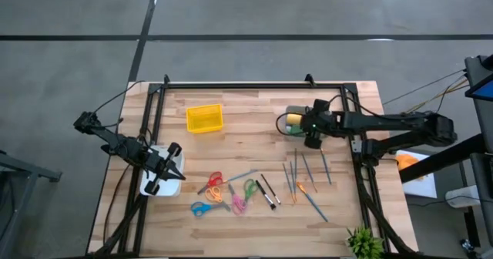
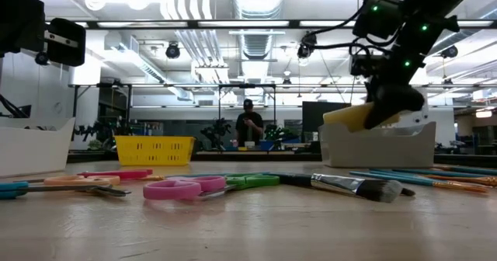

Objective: Pick & Place Paint Supplies
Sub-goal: Put the yellow acrylic paint bottle into the gray bin, then put the blue paintbrush into the white bin

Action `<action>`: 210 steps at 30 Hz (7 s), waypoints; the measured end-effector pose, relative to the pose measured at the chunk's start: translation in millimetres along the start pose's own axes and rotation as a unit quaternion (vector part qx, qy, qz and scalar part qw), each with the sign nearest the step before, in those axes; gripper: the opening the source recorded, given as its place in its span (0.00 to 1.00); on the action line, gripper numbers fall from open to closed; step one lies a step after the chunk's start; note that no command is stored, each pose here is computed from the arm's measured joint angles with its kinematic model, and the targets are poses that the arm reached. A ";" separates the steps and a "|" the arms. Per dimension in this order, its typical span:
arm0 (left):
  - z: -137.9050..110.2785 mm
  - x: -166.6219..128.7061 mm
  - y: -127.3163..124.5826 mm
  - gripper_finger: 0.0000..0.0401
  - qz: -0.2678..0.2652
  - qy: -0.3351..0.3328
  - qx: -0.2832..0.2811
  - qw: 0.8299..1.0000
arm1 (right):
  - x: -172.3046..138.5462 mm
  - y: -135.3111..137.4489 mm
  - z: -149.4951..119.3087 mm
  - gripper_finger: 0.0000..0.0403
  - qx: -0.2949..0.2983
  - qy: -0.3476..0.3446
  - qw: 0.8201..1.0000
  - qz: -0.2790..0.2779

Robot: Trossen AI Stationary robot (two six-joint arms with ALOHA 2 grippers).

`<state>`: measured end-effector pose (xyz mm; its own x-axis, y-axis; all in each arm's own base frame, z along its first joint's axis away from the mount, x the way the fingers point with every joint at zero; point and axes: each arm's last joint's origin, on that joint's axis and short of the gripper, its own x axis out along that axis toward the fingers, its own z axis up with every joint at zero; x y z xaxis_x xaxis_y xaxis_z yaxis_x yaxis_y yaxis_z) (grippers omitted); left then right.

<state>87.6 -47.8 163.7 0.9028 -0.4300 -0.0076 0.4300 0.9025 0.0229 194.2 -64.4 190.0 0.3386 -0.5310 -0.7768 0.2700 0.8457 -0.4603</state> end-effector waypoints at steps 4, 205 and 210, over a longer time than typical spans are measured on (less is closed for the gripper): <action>-0.1 0.0 0.0 0.00 0.000 0.000 0.000 1.000 | 7.2 0.2 -0.7 0.49 0.004 0.012 1.000 0.013; 33.7 171.0 56.3 0.36 0.164 0.346 -0.167 0.909 | -54.9 55.1 84.3 0.67 0.043 -0.263 0.940 0.214; 20.1 178.1 63.5 0.47 0.196 0.352 -0.155 0.902 | -54.8 55.1 84.3 0.67 0.043 -0.263 0.940 0.214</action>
<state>275.6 -67.5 183.9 0.7168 -0.0537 -0.6952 -0.0401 0.9922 -0.1180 266.4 6.7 243.4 0.8251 -0.1151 -0.5531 0.0721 0.9925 -0.0991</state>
